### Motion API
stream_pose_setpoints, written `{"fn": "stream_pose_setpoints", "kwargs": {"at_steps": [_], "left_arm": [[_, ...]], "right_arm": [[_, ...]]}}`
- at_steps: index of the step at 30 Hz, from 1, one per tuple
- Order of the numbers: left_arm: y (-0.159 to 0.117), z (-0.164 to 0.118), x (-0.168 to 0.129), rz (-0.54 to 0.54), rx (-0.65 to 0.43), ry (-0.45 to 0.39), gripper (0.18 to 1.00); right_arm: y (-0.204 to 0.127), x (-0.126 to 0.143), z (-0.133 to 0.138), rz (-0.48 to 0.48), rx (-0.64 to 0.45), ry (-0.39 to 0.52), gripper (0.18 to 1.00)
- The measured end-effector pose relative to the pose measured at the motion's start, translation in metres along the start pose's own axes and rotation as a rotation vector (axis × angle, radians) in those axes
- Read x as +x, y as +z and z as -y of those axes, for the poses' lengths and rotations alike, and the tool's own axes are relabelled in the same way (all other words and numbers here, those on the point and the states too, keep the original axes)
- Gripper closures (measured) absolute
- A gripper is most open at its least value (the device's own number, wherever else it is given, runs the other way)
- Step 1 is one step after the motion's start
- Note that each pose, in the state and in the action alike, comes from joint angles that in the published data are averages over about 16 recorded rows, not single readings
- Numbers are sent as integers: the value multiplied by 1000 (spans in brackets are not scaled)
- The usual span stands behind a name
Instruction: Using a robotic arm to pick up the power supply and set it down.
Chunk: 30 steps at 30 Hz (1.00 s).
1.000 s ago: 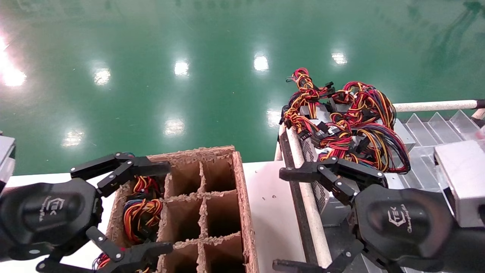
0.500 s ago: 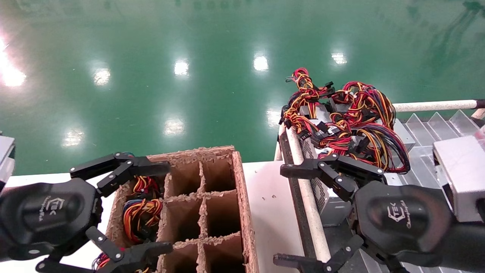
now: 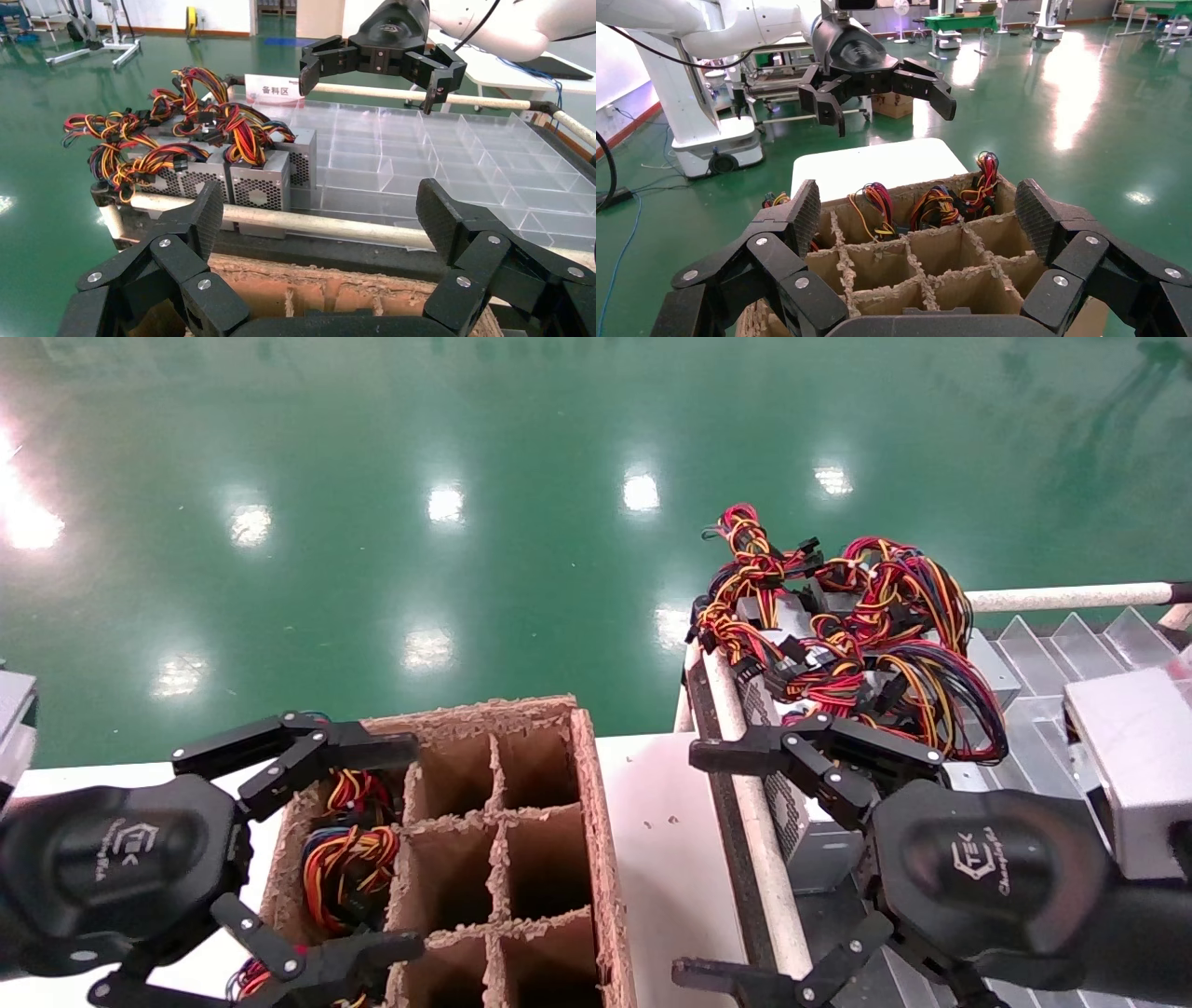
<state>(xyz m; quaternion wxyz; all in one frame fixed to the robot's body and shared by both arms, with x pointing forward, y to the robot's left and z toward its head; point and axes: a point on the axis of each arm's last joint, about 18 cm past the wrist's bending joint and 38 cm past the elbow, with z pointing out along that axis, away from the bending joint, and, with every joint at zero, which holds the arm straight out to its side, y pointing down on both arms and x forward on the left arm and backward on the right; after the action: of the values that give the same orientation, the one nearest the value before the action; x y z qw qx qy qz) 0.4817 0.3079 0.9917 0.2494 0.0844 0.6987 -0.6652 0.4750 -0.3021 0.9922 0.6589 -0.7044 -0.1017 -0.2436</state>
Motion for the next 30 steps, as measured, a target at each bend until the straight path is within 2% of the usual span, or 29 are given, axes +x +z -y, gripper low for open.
{"fn": "stream_pose_setpoints", "kwargs": {"at_steps": [30], "left_arm": [[0,0,0,0,0,0,184]], "right_arm": [[0,0,0,-1,-1,0,178]]}}
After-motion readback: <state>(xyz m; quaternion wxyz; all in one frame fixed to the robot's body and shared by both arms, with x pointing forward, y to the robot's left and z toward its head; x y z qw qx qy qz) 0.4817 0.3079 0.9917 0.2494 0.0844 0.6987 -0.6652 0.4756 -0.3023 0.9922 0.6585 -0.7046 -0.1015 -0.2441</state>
